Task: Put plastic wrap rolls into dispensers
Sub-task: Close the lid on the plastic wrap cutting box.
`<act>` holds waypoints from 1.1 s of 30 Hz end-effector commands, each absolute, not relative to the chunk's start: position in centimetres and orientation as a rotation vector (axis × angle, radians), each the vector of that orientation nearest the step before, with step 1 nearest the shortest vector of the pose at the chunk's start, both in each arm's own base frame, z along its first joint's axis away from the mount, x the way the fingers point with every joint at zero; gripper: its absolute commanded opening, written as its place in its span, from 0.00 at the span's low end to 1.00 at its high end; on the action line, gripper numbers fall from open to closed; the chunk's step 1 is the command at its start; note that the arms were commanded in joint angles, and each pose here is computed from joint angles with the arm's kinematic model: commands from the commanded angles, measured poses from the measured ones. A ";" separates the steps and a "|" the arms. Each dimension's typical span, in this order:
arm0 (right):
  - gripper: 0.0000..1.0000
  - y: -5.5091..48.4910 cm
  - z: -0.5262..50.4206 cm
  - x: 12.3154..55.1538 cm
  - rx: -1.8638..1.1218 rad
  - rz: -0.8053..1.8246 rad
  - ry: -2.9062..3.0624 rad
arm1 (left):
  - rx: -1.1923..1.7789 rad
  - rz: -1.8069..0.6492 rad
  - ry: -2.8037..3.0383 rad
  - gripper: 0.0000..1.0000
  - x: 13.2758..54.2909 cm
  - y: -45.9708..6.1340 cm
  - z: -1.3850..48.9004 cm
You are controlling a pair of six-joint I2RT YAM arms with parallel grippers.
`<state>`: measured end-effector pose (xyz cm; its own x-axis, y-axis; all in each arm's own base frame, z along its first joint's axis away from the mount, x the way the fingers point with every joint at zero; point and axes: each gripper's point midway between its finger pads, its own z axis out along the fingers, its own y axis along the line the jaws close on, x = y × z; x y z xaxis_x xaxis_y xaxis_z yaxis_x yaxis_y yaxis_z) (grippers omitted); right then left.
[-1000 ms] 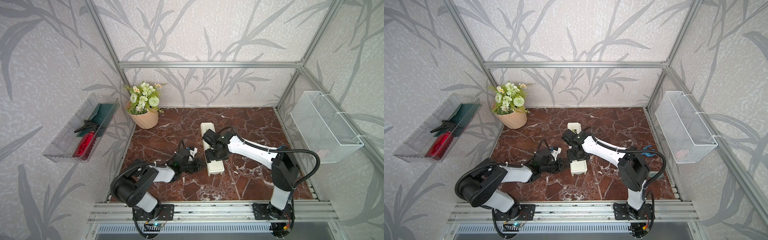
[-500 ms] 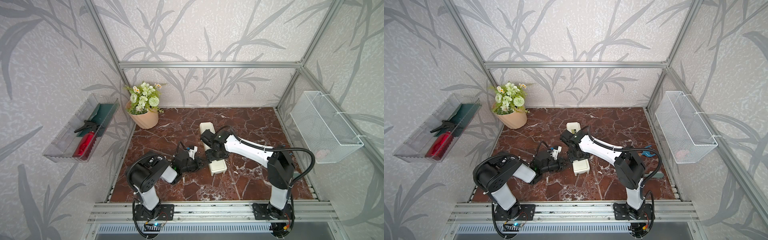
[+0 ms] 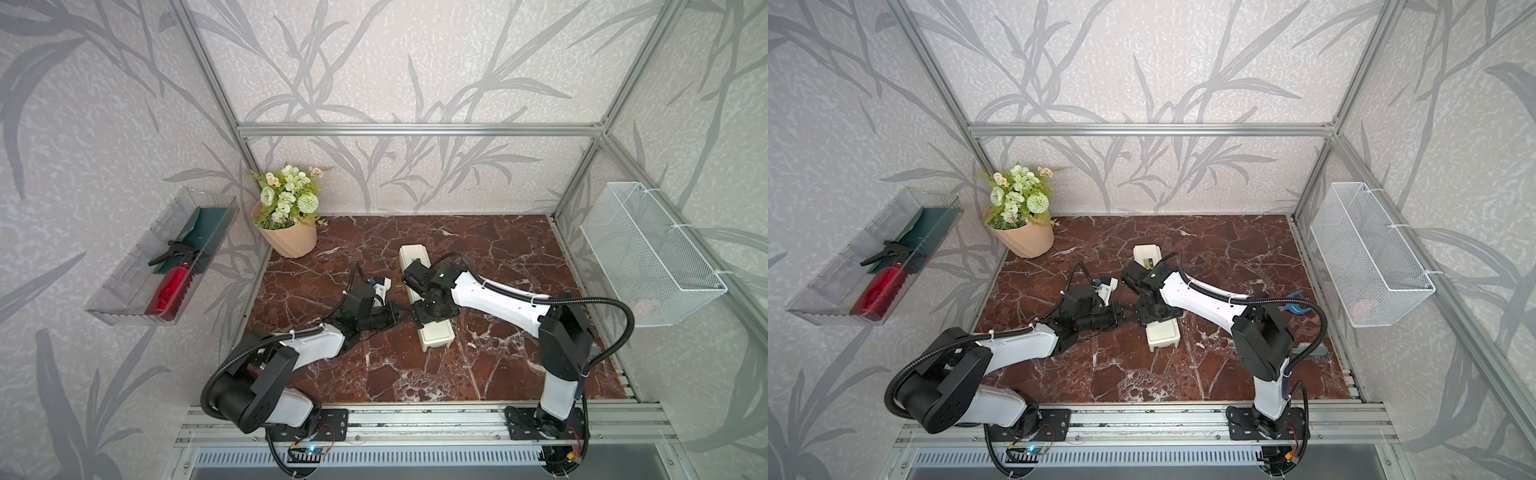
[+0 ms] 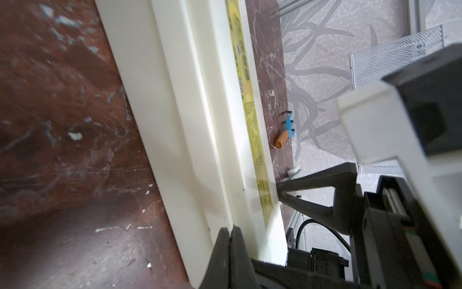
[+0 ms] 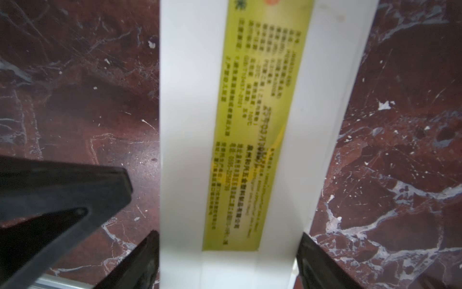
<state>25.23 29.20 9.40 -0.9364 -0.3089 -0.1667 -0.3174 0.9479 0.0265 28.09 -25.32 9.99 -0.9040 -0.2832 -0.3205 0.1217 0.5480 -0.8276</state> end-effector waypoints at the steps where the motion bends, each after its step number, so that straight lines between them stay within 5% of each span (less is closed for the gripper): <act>1: 0.90 29.6 9.5 24.3 -0.575 0.118 2.963 | -0.153 -1.172 2.522 0.02 27.4 -23.4 7.2; 16: 0.95 30.6 15.1 27.3 -0.633 0.253 2.823 | -0.114 -1.163 2.485 0.03 31.6 -22.9 8.6; 33: 0.90 33.0 15.6 43.4 -0.589 0.295 2.674 | -0.169 -1.367 2.195 0.14 42.1 -22.0 10.6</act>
<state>43.15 33.39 16.28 -0.8366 -0.3112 -0.4509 -0.4104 0.9012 0.1394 40.41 -21.27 8.32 -0.8686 -0.3692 -0.3305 0.0919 0.5354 -0.8396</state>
